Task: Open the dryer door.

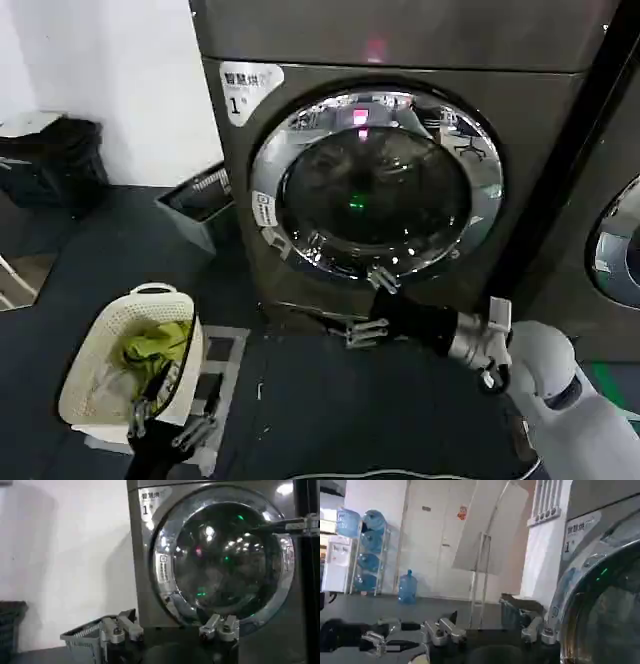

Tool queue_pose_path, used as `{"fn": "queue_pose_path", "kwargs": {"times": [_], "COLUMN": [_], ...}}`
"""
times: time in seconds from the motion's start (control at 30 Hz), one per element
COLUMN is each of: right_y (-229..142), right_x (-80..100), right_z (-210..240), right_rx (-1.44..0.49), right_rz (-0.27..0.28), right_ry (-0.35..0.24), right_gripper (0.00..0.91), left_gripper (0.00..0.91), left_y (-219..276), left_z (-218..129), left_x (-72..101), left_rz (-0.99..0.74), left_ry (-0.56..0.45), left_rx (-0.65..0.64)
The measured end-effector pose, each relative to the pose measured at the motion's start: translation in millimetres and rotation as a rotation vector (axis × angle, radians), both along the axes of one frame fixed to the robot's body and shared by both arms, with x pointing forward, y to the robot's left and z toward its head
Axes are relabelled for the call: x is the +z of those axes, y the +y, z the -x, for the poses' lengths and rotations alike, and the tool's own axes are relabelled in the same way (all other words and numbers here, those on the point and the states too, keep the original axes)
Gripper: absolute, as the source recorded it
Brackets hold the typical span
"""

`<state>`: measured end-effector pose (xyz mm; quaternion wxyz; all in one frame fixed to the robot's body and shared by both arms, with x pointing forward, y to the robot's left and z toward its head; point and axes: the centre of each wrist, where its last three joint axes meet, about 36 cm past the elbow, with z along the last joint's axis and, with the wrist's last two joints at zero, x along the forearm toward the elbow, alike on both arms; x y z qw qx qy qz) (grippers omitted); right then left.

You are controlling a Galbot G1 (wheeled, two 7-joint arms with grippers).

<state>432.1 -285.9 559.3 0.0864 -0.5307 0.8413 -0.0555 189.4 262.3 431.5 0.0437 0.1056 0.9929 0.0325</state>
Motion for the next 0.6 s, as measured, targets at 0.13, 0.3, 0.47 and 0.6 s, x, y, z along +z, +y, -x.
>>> {"fn": "queue_pose_path", "kwargs": {"times": [0.13,0.3,0.47,0.6], "right_y": [-10.5,-20.2,-10.3,12.2], "right_x": [-0.2,-5.8,-11.5,-14.5], "right_z": [-17.3,-53.0,-86.3,-110.0], "right_rx": [-0.032,-0.11,-0.167,-0.19], "right_rz": [0.006,-0.004,0.006,0.004], "right_ry": [0.005,0.025,0.016,0.018], "right_gripper": [0.907,0.907,0.907,0.907], "left_gripper": [0.907,0.907,0.907,0.907], "left_y": [-1.5,-1.4,-0.2,-0.2], "left_z": [-2.5,-3.3,-3.5,-3.1], "left_x": [-0.5,-0.1,3.1,5.5], "left_rz": [0.016,0.009,-0.016,-0.04], "left_ry": [0.017,0.049,0.069,0.079], "left_rx": [-0.003,-0.004,-0.025,-0.025]}}
